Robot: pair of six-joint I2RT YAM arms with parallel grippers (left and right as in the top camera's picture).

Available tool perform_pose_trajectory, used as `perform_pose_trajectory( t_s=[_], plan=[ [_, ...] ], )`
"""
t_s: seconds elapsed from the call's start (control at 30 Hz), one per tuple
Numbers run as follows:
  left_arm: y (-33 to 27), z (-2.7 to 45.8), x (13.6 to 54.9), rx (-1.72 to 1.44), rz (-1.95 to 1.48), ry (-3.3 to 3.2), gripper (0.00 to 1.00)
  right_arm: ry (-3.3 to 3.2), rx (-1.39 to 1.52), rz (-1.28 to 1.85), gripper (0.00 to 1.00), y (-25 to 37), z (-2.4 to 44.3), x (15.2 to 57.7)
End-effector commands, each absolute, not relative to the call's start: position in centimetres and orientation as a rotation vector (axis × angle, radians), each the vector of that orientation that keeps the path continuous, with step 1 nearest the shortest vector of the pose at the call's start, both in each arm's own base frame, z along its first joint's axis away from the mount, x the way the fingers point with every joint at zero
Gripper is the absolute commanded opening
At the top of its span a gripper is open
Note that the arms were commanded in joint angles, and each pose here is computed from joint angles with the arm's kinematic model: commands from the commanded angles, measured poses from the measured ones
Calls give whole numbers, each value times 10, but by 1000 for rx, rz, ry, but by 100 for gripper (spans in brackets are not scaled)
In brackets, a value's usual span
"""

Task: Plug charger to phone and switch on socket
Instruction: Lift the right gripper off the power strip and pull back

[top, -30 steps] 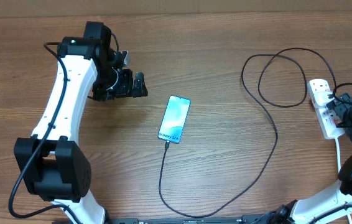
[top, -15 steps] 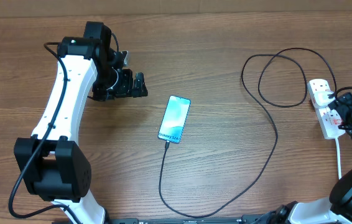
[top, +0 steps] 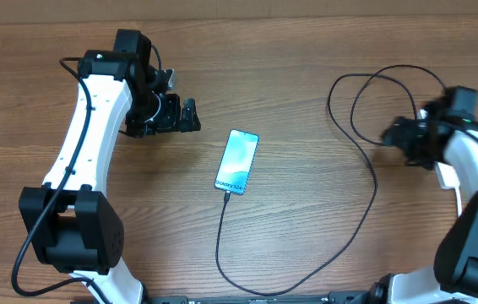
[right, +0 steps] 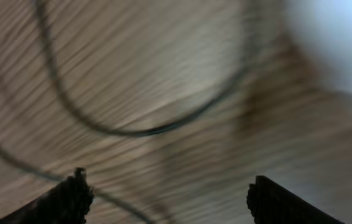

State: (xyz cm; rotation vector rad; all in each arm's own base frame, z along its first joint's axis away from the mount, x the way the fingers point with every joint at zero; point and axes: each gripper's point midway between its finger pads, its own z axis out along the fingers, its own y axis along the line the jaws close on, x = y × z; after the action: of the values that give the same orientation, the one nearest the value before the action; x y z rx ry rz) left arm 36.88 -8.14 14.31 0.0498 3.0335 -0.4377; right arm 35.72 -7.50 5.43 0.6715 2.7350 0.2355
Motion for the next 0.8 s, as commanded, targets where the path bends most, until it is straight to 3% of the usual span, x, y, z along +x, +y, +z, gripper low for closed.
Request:
perform_pose_trajectory(
  t_s=[0.0, 0.07, 0.13, 0.77],
  plan=[
    [-81, 147, 369, 41, -436, 3022, 100, 2777, 526, 160, 82, -53, 51, 356],
    [-81, 147, 369, 42, -436, 3023, 100, 2797, 482, 119, 83, -45, 48, 355],
    [-81, 147, 369, 41, -436, 3023, 100, 2811, 467, 128, 100, -34, 45, 353],
    [-81, 147, 369, 41, -436, 3023, 100, 2821, 403, 265, 100, -7, 46, 354]
  ],
)
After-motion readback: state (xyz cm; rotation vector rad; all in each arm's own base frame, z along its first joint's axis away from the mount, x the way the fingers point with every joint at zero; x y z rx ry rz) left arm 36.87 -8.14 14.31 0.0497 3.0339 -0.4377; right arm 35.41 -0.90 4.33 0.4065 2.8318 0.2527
